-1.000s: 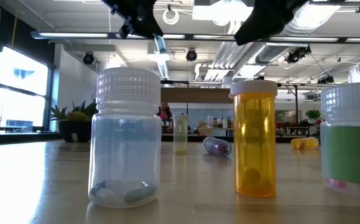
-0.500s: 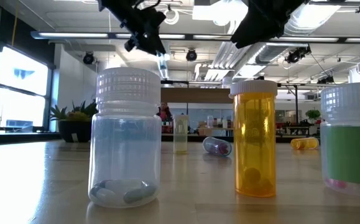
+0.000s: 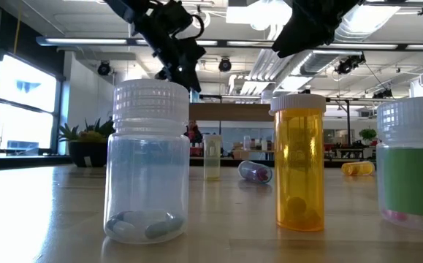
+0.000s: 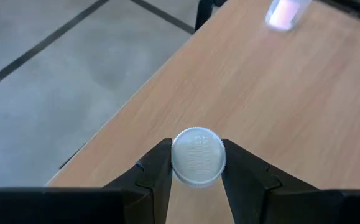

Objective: Pick and place medicine bottles onto shelf by color
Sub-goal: Put the top left blue pill bottle on the shelf, then put the bottom left orange pill bottle on the shelf

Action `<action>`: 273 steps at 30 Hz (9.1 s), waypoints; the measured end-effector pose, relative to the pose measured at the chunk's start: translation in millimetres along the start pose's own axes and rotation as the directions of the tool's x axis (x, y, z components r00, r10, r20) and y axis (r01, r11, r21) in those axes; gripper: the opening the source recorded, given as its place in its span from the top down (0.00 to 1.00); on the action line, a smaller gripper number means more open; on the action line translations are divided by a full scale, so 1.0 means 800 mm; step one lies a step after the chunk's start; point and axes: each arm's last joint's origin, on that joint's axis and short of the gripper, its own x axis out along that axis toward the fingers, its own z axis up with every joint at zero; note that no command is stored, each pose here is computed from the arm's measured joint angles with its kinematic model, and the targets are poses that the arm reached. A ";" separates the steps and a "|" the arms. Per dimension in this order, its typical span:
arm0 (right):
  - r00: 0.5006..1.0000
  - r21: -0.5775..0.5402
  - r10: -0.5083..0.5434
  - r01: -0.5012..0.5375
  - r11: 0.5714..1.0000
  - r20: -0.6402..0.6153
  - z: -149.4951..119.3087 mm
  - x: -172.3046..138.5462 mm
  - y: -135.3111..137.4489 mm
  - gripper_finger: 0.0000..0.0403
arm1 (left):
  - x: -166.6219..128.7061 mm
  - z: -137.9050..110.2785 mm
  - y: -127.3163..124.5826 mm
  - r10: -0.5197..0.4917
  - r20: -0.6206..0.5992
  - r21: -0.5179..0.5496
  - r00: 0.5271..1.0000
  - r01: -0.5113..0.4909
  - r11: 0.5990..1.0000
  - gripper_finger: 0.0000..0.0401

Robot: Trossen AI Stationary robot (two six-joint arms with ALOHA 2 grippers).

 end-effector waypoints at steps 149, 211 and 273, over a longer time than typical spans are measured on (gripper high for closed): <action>0.686 -0.245 0.693 -0.727 0.641 -0.222 -0.049 0.045 0.210 0.52 | -0.136 -0.247 -0.236 -0.633 0.017 0.229 0.774 0.613 0.756 0.54; 0.640 -0.242 0.662 -0.765 0.597 -0.390 -0.106 0.089 0.237 0.71 | -0.134 -0.248 -0.234 -0.604 0.022 0.230 0.796 0.584 0.778 0.54; 0.920 0.109 -0.140 0.107 0.988 0.367 0.131 0.041 -0.202 0.73 | -0.134 -0.248 -0.233 -0.587 0.037 0.248 0.809 0.562 0.789 0.54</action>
